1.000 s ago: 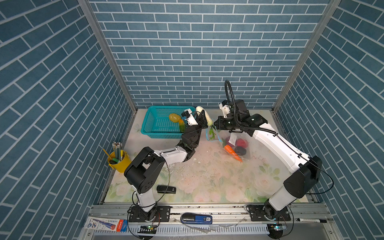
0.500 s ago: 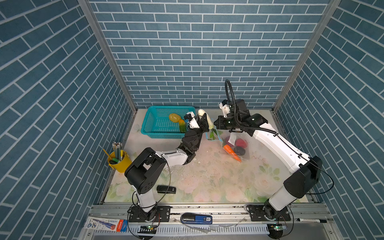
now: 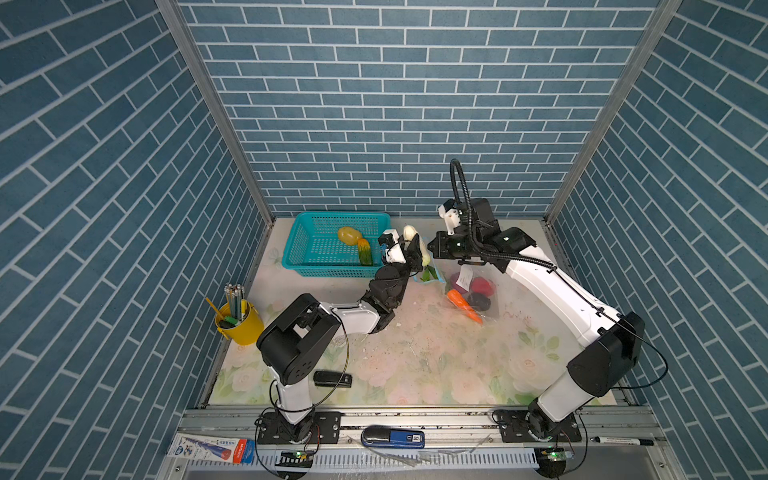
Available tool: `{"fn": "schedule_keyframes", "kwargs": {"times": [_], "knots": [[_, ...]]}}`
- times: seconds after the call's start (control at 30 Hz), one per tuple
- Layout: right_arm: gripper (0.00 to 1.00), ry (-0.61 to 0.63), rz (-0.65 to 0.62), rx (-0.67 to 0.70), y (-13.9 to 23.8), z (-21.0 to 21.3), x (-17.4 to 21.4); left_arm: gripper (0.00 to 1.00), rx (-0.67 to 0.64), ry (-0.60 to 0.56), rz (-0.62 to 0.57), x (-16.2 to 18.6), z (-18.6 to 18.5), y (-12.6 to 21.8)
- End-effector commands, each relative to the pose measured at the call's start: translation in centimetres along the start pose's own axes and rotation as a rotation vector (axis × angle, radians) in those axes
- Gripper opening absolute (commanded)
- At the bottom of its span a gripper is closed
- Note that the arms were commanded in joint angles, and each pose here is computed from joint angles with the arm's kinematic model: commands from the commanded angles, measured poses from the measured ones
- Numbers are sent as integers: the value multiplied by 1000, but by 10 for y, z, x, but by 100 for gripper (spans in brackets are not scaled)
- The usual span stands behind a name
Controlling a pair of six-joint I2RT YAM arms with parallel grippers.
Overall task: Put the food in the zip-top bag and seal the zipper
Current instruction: 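Carry the vegetable with the left gripper over the bag mouth by the right gripper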
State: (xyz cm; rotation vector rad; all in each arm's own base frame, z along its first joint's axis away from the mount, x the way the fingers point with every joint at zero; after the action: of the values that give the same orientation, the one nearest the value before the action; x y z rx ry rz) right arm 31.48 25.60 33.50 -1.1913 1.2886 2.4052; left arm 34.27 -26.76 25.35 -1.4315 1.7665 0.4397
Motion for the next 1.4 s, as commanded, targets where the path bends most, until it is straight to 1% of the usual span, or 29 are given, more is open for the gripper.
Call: {"fn": "schedule_keyframes", "kwargs": {"times": [0.0, 0.37, 0.77, 1.07, 1.37], "knots": [[0, -1, -66, -24, 21, 9, -16, 32, -7, -2, -30, 0, 1, 2], [0, 1, -64, -25, 18, 9, -18, 35, -27, -18, -11, 9, 9, 5], [0, 2, -63, -28, 17, 9, -19, 36, -42, -30, -11, 10, 13, 9], [0, 0, -62, -27, 17, 9, -19, 45, -38, -27, -10, 11, 13, 9], [0, -1, -60, -27, 16, 9, -19, 51, -41, -30, -5, 13, 14, 9]]}}
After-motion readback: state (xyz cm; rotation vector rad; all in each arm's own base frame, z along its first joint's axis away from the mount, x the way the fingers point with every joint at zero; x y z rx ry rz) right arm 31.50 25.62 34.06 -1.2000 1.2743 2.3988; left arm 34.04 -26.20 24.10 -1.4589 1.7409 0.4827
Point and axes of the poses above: each gripper's point midway between its finger pads, its own y axis back along the fingers, its own z axis along the line the jaws close on, x = y × z, the point moved 8 cm from there along y, back along the fingers, and after that the axes turned 14 degrees about y, right-handed, at the moved point
